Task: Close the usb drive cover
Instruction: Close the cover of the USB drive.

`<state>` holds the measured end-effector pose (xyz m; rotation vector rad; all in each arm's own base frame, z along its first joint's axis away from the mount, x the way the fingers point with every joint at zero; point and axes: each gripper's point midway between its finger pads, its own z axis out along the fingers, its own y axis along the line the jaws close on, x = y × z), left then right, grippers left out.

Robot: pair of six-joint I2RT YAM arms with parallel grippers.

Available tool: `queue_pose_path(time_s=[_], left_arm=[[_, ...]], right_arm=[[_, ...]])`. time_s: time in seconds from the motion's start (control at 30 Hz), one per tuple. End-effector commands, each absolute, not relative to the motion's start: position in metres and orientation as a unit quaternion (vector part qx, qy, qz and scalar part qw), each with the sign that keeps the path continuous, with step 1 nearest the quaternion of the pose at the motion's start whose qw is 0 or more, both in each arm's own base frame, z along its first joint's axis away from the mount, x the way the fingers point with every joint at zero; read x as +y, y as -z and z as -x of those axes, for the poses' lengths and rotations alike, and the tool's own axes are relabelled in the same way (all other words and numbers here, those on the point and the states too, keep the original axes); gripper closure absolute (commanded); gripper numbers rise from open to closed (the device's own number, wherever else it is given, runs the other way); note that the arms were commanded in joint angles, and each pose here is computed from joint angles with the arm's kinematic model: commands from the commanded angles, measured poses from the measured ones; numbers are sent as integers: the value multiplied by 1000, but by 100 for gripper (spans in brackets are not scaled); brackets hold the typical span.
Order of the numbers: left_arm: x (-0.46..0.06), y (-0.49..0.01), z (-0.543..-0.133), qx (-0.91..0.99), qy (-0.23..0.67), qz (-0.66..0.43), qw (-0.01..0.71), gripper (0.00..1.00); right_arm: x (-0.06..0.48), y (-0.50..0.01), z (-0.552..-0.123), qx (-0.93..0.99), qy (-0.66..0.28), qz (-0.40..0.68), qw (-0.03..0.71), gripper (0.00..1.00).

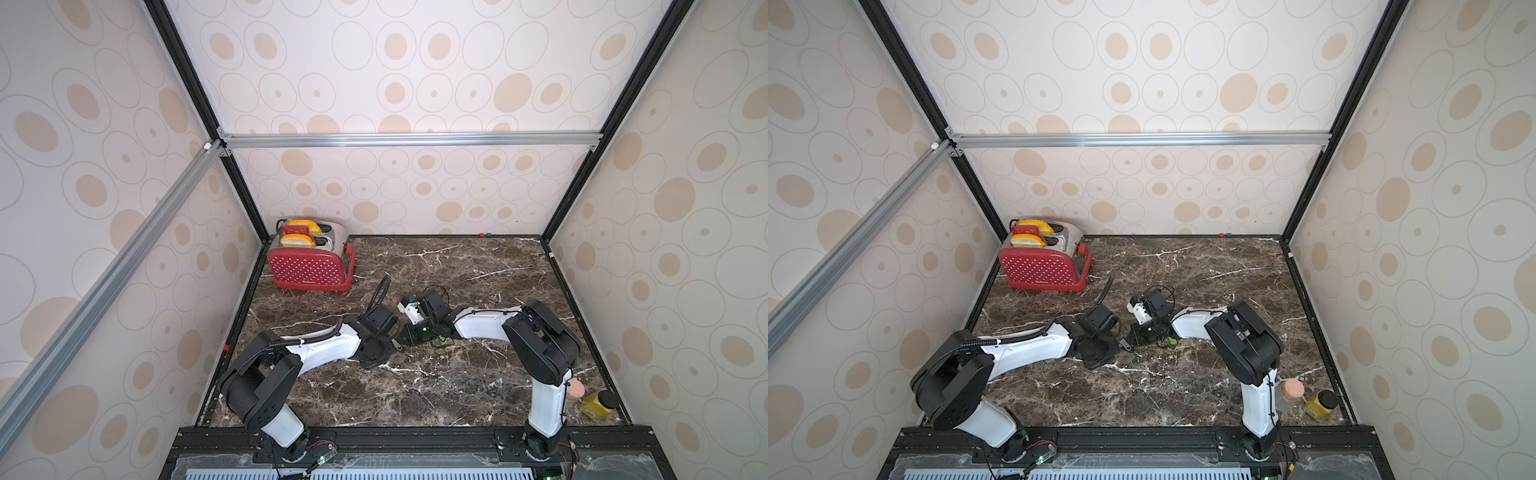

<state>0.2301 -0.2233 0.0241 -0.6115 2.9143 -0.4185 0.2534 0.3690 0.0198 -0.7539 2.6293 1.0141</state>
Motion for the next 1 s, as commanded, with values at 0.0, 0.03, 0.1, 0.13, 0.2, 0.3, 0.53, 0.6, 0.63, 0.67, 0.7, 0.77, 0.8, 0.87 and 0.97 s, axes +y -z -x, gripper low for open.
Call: queue_pose_path(time_s=[0.0, 0.03, 0.1, 0.13, 0.2, 0.3, 0.53, 0.6, 0.63, 0.67, 0.7, 0.77, 0.8, 0.87, 0.97], left_arm=[[-220, -28, -233, 967, 114, 219, 70, 100], [-219, -28, -234, 967, 108, 220, 72, 100], [-221, -29, -238, 967, 109, 220, 73, 100], [-223, -29, -240, 967, 109, 220, 75, 100], [-228, -27, -244, 966, 113, 220, 74, 100], [-235, -23, -250, 964, 124, 223, 77, 100], [-237, -12, -254, 963, 121, 230, 76, 100], [-237, -11, -256, 962, 119, 234, 81, 100], [-238, -12, -258, 961, 119, 234, 83, 100], [-237, -12, -259, 962, 116, 233, 85, 100], [-237, -13, -260, 962, 114, 232, 86, 100], [-237, -14, -262, 963, 110, 230, 90, 100], [-237, -15, -263, 963, 108, 228, 93, 100], [-233, -18, -266, 963, 101, 228, 101, 100], [-232, -23, -269, 962, 103, 227, 108, 100]], right_arm=[[345, 25, -229, 924, -293, 241, 51, 100], [344, 24, -229, 924, -294, 240, 51, 100], [344, 25, -228, 923, -296, 240, 52, 100], [344, 25, -227, 923, -297, 240, 52, 100], [343, 27, -225, 923, -298, 239, 50, 100], [343, 28, -224, 923, -299, 237, 49, 100], [342, 26, -223, 922, -302, 238, 51, 100], [343, 25, -221, 920, -308, 237, 49, 100], [343, 24, -220, 920, -311, 235, 47, 100], [344, 24, -218, 919, -313, 235, 46, 100], [344, 24, -218, 919, -314, 235, 46, 100], [343, 24, -216, 919, -314, 236, 45, 100], [342, 24, -215, 919, -314, 235, 44, 100], [343, 24, -212, 917, -319, 236, 40, 100], [345, 22, -210, 914, -329, 234, 38, 100]])
